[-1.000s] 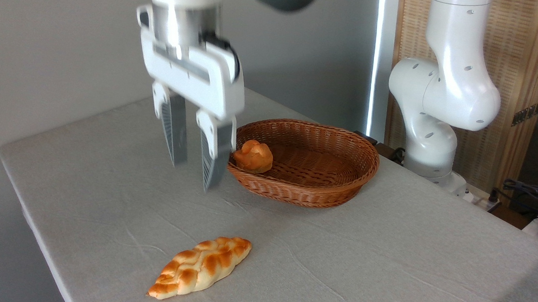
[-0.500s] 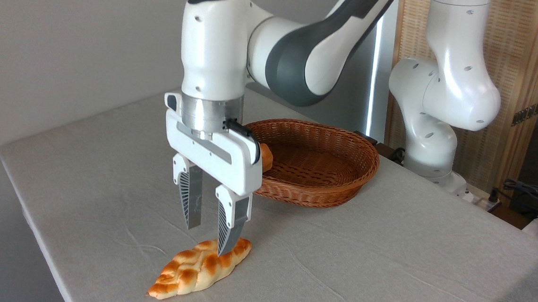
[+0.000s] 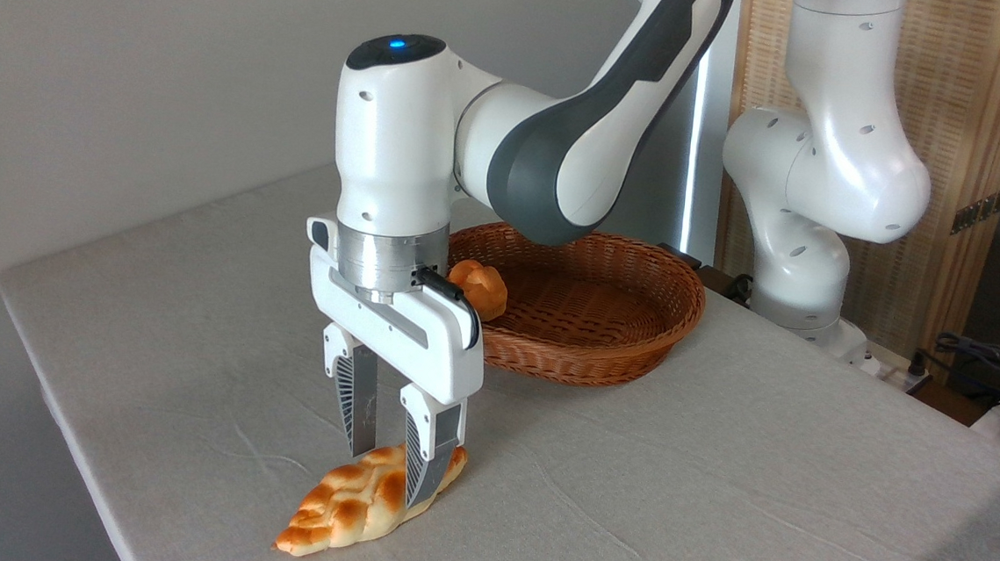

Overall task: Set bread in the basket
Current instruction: 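Lower the gripper around the braided loaf and close on it, then lift the braided loaf and carry it over the wicker basket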

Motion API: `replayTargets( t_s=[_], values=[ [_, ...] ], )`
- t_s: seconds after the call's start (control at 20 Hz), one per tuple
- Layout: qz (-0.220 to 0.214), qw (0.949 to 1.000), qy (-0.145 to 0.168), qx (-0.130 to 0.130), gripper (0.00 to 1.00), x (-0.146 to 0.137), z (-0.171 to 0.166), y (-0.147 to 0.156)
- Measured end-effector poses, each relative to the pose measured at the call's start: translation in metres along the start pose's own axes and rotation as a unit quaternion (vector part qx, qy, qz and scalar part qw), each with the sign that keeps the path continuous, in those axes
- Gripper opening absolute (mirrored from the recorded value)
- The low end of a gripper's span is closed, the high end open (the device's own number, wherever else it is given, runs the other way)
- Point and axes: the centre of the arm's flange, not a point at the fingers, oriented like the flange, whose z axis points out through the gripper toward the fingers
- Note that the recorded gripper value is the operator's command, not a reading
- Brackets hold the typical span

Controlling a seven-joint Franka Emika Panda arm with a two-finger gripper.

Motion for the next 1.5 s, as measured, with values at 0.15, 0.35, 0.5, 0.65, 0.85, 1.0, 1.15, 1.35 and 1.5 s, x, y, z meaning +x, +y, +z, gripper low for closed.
replayTargets(
  t_s=[0.15, 0.35, 0.5, 0.65, 0.85, 1.0, 1.15, 1.35, 1.5],
  values=[
    [0.0, 1.0, 0.006, 0.005, 1.0, 0.002, 0.0, -0.001],
    [0.0, 0.9996, 0.022, 0.018, 0.83, 0.006, 0.006, -0.004],
    [0.001, 0.9998, 0.017, 0.014, 0.59, 0.006, 0.014, -0.004],
    [0.001, 0.9998, 0.016, 0.013, 0.24, 0.006, 0.016, -0.004],
    [0.004, 0.9998, 0.016, 0.013, 0.2, 0.006, 0.016, -0.004],
    [0.004, 0.9998, 0.016, 0.013, 0.2, 0.006, 0.016, -0.004],
    [0.004, 0.9998, 0.015, 0.013, 0.21, 0.006, 0.016, -0.004],
    [0.004, 0.9998, 0.015, 0.013, 0.23, 0.006, 0.017, -0.004],
    [0.004, 0.9997, 0.02, 0.016, 0.25, 0.007, 0.01, -0.005]
  ],
)
